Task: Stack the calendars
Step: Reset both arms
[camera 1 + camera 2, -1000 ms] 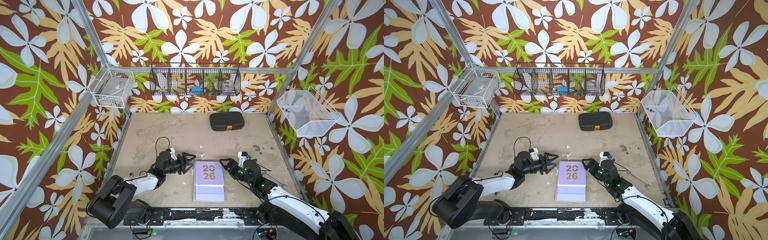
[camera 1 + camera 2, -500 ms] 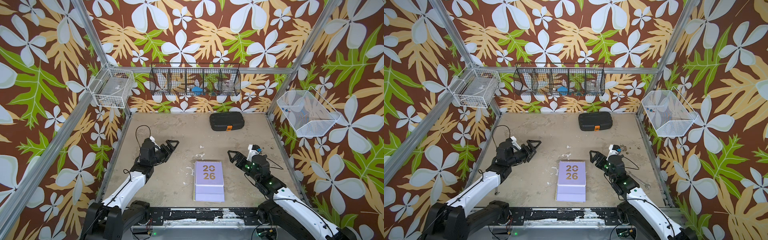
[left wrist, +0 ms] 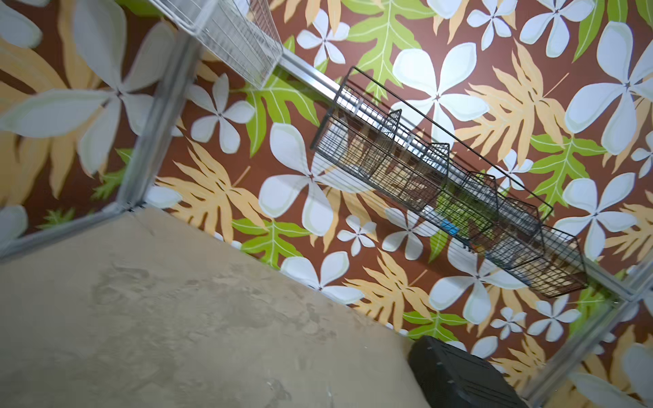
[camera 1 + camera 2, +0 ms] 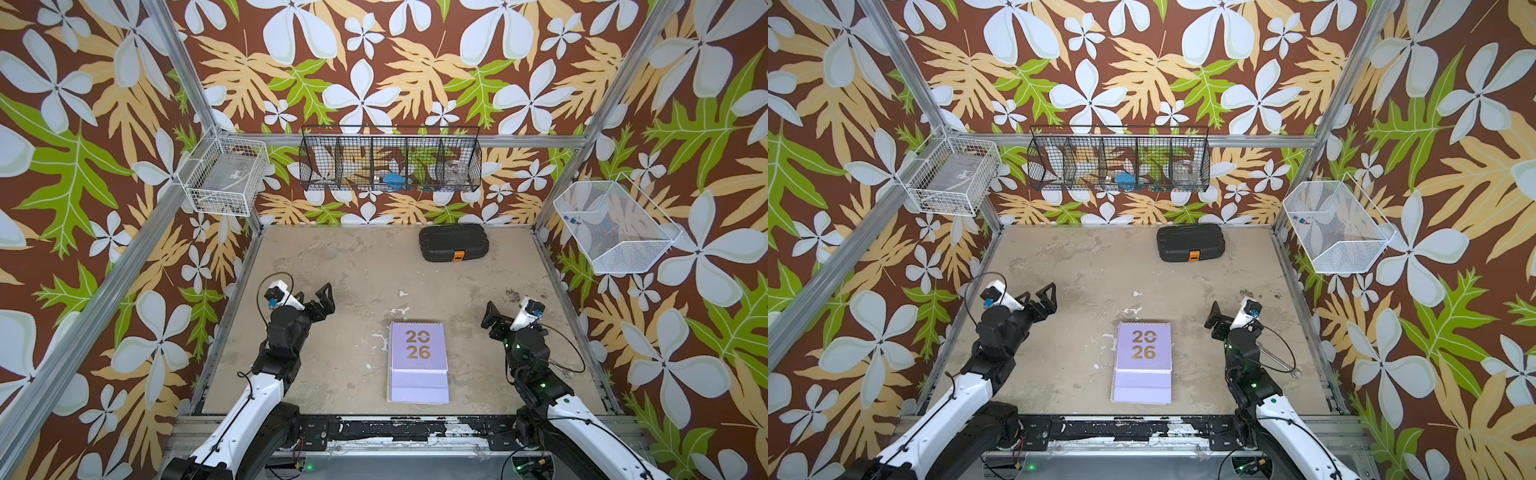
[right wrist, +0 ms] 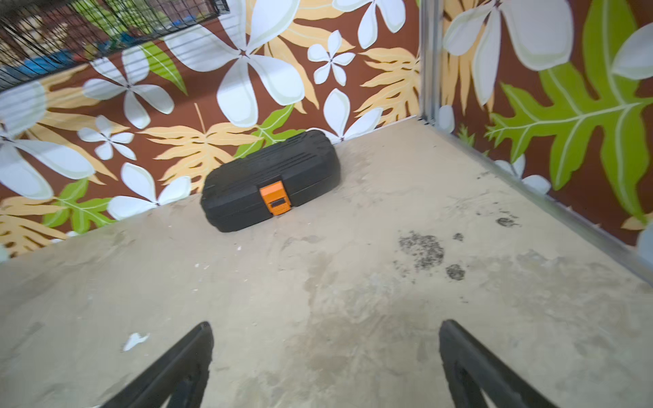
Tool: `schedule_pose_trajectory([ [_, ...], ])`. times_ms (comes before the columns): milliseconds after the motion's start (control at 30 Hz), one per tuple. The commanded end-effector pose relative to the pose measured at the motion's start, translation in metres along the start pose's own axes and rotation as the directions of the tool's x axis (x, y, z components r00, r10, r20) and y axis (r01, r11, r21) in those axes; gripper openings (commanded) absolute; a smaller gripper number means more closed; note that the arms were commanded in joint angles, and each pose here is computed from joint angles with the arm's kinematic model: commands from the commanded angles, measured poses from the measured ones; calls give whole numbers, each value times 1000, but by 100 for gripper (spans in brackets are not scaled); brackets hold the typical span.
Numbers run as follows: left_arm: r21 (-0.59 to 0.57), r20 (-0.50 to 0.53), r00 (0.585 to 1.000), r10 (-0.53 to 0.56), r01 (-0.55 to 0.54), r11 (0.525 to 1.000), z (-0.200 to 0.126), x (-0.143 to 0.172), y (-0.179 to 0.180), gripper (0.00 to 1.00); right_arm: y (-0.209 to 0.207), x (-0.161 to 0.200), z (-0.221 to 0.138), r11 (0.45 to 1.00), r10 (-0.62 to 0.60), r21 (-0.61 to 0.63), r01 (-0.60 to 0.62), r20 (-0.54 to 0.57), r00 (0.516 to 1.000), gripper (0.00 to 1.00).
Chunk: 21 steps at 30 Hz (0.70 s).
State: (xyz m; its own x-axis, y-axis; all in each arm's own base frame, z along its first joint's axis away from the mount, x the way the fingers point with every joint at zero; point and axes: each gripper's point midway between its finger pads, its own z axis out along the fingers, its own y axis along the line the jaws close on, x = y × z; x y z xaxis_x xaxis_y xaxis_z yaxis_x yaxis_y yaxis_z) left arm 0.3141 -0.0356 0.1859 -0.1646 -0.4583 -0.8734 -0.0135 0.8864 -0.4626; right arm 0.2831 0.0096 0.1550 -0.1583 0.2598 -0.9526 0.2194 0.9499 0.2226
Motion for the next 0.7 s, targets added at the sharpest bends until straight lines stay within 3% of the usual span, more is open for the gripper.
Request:
schedule_pose_trajectory([
  [0, -25, 392, 917, 73, -69, 997, -33, -55, 8, 100, -19, -21, 3, 997, -7, 79, -1, 99, 995, 100],
  [100, -144, 471, 877, 91, -26, 989, -50, -56, 38, 100, -30, -27, 8, 995, 19, 98, -32, 130, 991, 100],
  [233, -191, 339, 875, 345, -295, 936, -35, -37, 30, 100, -38, -32, 16, 986, -85, 152, 67, 116, 990, 100],
  [333, -224, 286, 853, 436, -383, 896, -29, -27, 35, 100, -45, -24, 20, 975, -141, 186, 122, 94, 986, 100],
  [467, -222, 274, 849, 452, -402, 889, -26, -16, 40, 100, -54, -16, 22, 969, -152, 210, 129, 101, 983, 100],
  [667, -220, 259, 877, 406, -355, 908, -7, -6, 46, 100, -62, -9, 31, 965, -163, 226, 135, 111, 980, 100],
])
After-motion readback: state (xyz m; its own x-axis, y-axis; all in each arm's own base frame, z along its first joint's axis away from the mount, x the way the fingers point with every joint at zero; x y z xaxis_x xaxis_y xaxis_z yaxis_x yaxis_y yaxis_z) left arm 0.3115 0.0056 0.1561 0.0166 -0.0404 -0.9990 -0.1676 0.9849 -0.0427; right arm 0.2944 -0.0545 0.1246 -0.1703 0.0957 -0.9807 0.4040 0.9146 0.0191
